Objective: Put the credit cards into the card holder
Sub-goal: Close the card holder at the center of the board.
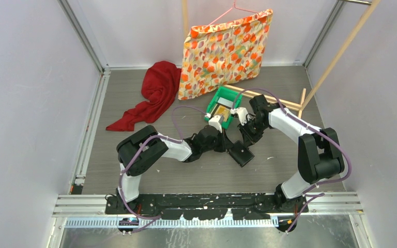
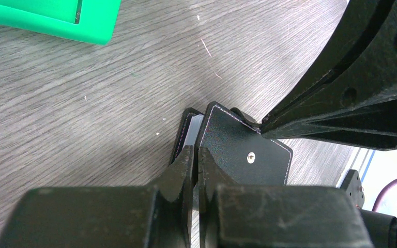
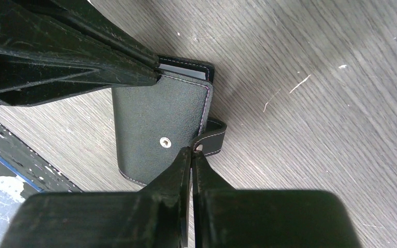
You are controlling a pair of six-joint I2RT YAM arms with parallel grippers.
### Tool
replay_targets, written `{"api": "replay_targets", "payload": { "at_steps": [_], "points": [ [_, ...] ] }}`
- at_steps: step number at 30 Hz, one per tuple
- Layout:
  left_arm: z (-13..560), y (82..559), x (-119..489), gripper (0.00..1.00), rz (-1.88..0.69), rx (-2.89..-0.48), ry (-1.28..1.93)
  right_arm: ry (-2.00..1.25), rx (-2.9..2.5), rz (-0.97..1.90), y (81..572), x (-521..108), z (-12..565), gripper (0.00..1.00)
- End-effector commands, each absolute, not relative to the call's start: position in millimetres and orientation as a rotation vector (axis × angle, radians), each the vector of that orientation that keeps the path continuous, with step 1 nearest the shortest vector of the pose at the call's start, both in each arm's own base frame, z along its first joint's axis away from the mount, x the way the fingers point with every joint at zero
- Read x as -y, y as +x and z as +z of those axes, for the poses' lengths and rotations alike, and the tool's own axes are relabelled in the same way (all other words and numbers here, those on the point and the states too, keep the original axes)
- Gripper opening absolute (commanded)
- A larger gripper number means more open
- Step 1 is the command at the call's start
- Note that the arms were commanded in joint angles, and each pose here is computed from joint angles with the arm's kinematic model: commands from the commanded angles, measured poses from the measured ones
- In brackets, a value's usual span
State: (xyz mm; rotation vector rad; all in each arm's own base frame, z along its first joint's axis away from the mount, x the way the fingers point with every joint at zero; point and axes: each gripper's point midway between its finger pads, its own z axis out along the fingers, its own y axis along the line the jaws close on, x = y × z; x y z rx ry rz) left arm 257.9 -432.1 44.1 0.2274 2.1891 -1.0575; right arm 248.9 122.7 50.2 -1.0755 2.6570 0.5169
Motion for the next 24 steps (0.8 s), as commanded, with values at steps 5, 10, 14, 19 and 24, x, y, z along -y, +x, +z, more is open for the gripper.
{"api": "replay_targets", "payload": {
  "at_steps": [5, 10, 14, 19, 24],
  "points": [
    [12.5, 245.3, 410.5, 0.0, -0.938, -2.296, 0.246, -1.066, -2.61, 0.48, 264.1, -126.1, 62.3, 0.01],
    [12.6, 246.4, 408.0, 0.0, -0.927, -2.297, 0.229, -1.082, -2.541, 0.501, 264.4, -129.4, 78.0, 0.01],
    [13.3, 247.3, 406.1, 0.0, -0.92, -2.294, 0.217, -1.065, -2.532, 0.507, 264.6, -125.6, 81.4, 0.01],
    [15.4, 247.7, 404.6, 0.0, -0.917, -2.287, 0.206, -1.136, -2.572, 0.597, 250.2, -132.8, 73.7, 0.01],
    [16.9, 248.9, 401.8, 0.0, -0.909, -2.278, 0.19, -1.233, -2.595, 0.613, 238.4, -141.6, 64.7, 0.01]
  ]
}}
